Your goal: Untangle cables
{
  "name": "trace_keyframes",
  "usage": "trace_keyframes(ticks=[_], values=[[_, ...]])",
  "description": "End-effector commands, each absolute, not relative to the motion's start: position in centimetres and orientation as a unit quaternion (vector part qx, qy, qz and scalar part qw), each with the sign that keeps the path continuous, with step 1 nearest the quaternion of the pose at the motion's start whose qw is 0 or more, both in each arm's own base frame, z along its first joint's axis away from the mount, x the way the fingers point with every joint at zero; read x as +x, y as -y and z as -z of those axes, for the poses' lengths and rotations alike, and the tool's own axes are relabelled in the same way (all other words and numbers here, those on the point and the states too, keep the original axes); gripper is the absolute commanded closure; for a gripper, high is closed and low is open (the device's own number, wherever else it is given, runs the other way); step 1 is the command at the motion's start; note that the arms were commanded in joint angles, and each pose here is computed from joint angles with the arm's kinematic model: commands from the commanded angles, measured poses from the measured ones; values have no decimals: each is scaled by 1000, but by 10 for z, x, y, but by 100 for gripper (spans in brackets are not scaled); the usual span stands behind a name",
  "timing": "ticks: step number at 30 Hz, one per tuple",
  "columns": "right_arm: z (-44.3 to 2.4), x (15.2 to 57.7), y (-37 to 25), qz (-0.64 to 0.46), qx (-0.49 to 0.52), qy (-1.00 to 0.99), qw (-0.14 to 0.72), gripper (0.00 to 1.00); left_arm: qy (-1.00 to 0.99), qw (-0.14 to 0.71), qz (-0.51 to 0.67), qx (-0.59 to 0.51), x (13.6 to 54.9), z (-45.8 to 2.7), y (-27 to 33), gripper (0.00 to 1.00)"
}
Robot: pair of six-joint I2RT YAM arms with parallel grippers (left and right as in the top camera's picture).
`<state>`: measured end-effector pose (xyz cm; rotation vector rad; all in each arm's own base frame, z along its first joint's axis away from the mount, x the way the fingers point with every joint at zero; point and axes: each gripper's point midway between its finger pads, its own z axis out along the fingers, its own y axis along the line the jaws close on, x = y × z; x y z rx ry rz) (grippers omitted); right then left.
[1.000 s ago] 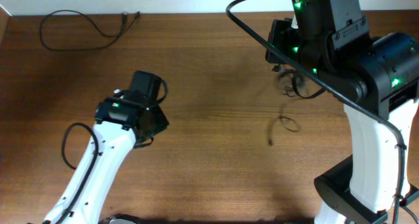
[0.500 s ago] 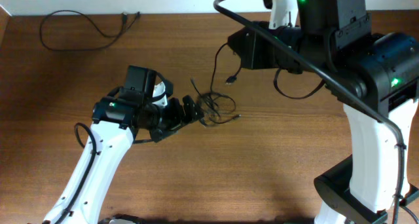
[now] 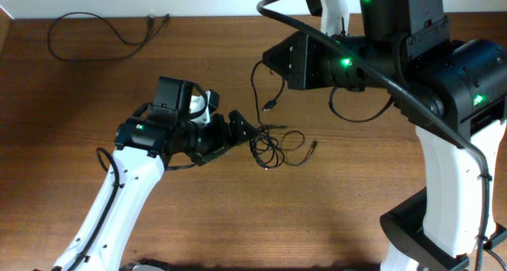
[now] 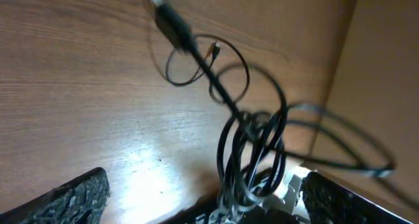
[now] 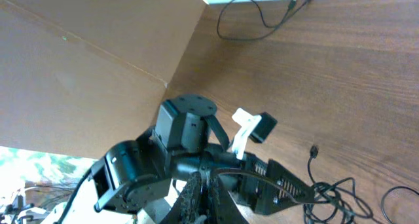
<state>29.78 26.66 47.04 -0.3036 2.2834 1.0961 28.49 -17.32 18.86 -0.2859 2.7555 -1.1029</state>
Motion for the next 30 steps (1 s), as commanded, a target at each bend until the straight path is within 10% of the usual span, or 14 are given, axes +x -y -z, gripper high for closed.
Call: trace_keyframes(ticks=[1,30], values=[[-478,305,-269,-421,-102,-849,303,96,-920,68,377,-81,279,-190,185,5],[-473,310,-262,-401,-88,-857,311,96,-963,143,147,-173,302,-143,111,12]])
